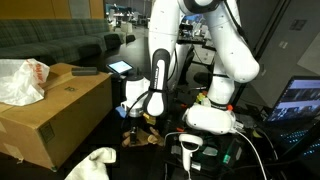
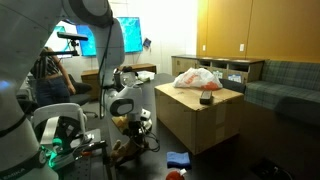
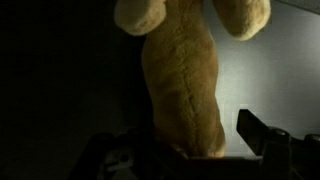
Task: Remove the orange plush toy from the box and replace it with the gray duster, remove the blue object from the box and replace it with the brown toy and remove the plastic bag from the box and replace it with the white towel
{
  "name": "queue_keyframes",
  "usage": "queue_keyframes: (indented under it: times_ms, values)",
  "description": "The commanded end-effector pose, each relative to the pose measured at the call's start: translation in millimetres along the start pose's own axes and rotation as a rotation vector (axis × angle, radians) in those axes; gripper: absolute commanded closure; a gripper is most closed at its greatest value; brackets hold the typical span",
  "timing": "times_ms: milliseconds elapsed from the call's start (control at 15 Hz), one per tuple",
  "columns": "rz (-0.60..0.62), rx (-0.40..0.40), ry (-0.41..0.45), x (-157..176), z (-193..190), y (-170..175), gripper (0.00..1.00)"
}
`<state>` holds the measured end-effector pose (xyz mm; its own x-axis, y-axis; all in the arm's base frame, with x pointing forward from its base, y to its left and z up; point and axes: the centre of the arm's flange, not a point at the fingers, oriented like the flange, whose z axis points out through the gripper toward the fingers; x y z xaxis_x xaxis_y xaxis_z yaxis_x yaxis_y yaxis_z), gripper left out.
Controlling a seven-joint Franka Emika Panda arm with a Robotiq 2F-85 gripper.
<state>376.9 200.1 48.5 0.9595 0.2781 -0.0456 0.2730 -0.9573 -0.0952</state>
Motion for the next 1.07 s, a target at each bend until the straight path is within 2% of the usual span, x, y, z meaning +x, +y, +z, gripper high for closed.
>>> queue_keyframes:
  times_ms: [0,267,533,1000]
  values:
    - [0.026,-0.042,0.003,7,9,-2,0.42]
    - [0.016,-0.057,-0.015,8,0,2,0.73]
    - [-0.02,-0.056,-0.05,8,-22,10,0.98]
    - [-0.094,-0.098,-0.11,16,-88,40,0.97]
